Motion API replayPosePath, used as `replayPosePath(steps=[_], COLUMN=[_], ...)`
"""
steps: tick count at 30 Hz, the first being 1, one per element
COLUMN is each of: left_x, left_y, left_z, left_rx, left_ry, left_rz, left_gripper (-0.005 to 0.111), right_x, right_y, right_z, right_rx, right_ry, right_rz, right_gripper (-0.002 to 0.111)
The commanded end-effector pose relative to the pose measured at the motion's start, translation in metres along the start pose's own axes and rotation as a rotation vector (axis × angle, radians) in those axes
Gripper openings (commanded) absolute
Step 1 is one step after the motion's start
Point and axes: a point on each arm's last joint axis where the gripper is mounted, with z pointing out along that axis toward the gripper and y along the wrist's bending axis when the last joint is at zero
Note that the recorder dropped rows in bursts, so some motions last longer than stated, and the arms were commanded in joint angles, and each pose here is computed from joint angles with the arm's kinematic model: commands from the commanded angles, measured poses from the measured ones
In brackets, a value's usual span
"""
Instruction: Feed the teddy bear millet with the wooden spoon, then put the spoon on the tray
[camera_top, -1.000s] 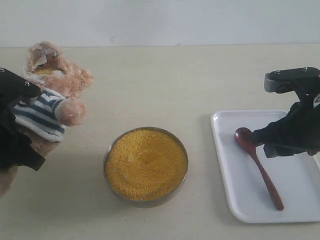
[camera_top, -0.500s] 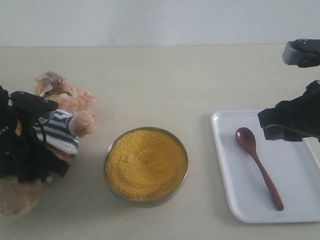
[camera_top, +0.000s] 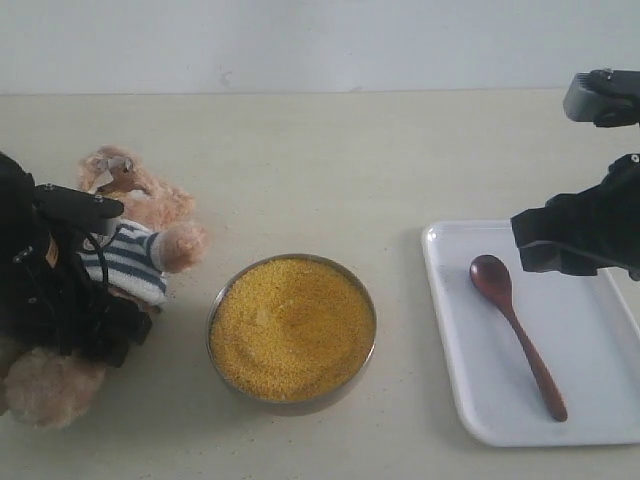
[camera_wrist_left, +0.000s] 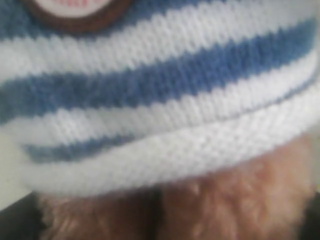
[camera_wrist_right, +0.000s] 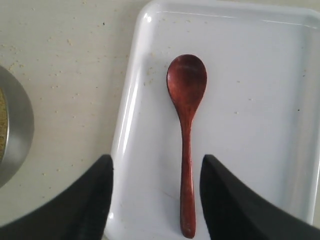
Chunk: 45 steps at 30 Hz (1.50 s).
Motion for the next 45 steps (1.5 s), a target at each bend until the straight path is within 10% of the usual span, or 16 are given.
replayPosePath(steps=[1, 20, 23, 27, 45], left_x=[-0.001, -0.017, -0.016, -0.014, 0.013], left_y=[-0.002, 0.007, 0.010, 0.015, 0.056], left_z=[-0.005, -0.084, -0.096, -0.110, -0.181], left_rx=[0.011, 0.010, 0.015, 0.002, 0.168], left_ry=[-0.014, -0.142, -0.194, -0.280, -0.771], left_rz=[-0.039, -0.050, -0.034, -0.018, -0.280], left_gripper=[0.089, 0.094, 0.075, 0.005, 0.004], right_x=[-0.001, -0.002, 0.001, 0.010, 0.048], right_y=[0.001, 0.001, -0.001, -0.003, -0.008], right_z=[-0.002, -0.002, 0.002, 0.009, -0.063], right_rx=[-0.005, -0.006, -0.002, -0.003, -0.041], right_ry=[-0.019, -0.027, -0.051, -0.054, -0.704], right_rz=[-0.007, -0.007, -0.003, 0.020, 0.012], right_gripper=[0.050, 0.050, 0.046, 0.007, 0.000])
